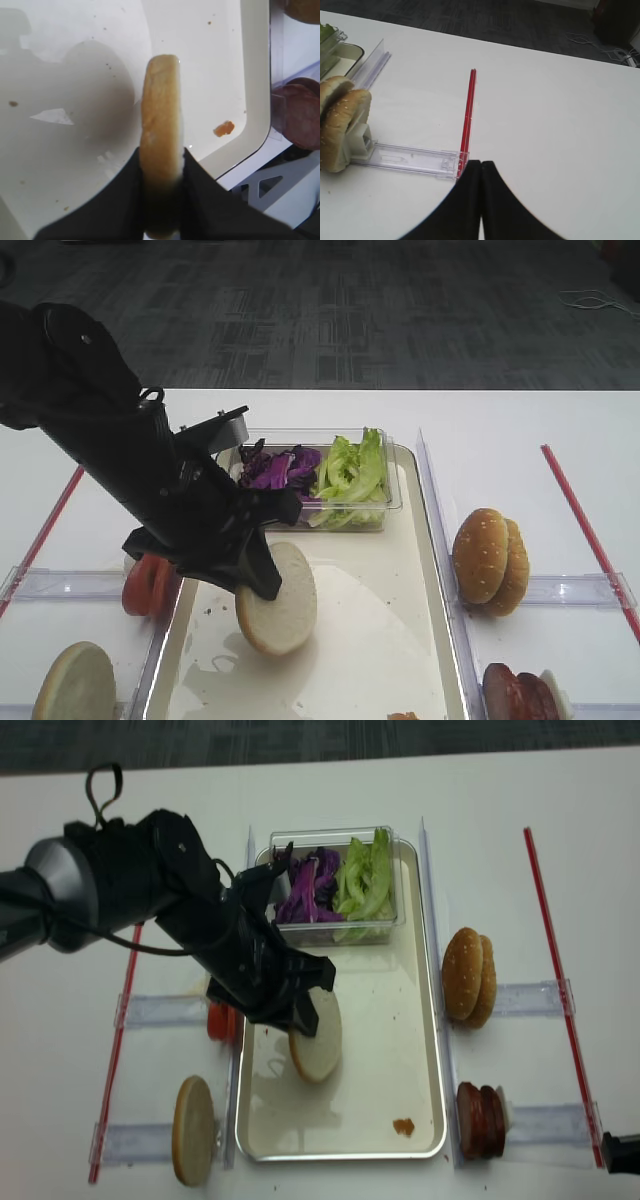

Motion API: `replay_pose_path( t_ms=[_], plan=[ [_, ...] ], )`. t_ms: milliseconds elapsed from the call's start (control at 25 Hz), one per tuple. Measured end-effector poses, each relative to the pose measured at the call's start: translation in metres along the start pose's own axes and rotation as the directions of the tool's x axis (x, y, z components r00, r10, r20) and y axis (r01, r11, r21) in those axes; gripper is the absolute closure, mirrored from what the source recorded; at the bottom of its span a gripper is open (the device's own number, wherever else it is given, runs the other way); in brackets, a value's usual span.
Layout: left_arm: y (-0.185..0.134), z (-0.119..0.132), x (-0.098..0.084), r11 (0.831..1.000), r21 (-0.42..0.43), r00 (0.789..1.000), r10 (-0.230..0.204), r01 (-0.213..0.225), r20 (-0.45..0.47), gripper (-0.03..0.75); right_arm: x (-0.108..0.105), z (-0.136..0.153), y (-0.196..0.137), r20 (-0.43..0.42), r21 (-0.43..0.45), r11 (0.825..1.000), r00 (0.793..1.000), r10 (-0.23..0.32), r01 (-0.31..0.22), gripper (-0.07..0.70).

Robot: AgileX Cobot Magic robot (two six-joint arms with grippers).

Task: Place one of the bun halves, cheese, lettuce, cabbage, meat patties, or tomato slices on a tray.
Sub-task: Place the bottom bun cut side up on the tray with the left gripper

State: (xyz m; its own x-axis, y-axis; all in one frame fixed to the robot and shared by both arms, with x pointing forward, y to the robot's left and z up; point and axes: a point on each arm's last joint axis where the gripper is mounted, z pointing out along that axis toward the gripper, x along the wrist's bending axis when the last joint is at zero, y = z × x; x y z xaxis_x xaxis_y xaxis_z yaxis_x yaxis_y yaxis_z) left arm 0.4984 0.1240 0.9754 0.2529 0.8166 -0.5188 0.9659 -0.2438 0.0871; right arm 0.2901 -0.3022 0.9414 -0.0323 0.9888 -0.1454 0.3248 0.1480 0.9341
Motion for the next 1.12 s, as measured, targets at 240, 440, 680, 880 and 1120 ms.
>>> replay_pose_path(
  t_ms=[240, 440, 680, 880, 1120],
  plan=[
    [-0.001, 0.006, 0.001, 1.0, 0.0, 0.991, 0.028, -0.028, 0.131, 0.613, 0.0, 0.0, 0.0, 0.0, 0.0, 1.0, 1.0, 0.0, 0.0, 0.498],
    [-0.007, 0.026, 0.008, 0.999, 0.033, 0.981, 0.008, -0.015, 0.195, 0.613, 0.0, 0.0, 0.0, 0.0, 0.0, 1.0, 1.0, 0.0, 0.0, 0.498],
    [-0.005, 0.029, 0.009, 1.0, -0.007, 0.975, 0.026, -0.025, 0.222, 0.613, 0.0, 0.0, 0.0, 0.0, 0.0, 1.0, 1.0, 0.0, 0.0, 0.498],
    [-0.004, 0.028, 0.012, 0.999, -0.027, 0.975, 0.035, -0.03, 0.221, 0.613, 0.0, 0.0, 0.0, 0.0, 0.0, 1.0, 1.0, 0.0, 0.0, 0.498],
    [-0.004, 0.03, 0.018, 0.999, -0.033, 0.978, 0.029, -0.023, 0.209, 0.613, 0.0, 0.0, 0.0, 0.0, 0.0, 1.0, 1.0, 0.0, 0.0, 0.498]
  ],
)
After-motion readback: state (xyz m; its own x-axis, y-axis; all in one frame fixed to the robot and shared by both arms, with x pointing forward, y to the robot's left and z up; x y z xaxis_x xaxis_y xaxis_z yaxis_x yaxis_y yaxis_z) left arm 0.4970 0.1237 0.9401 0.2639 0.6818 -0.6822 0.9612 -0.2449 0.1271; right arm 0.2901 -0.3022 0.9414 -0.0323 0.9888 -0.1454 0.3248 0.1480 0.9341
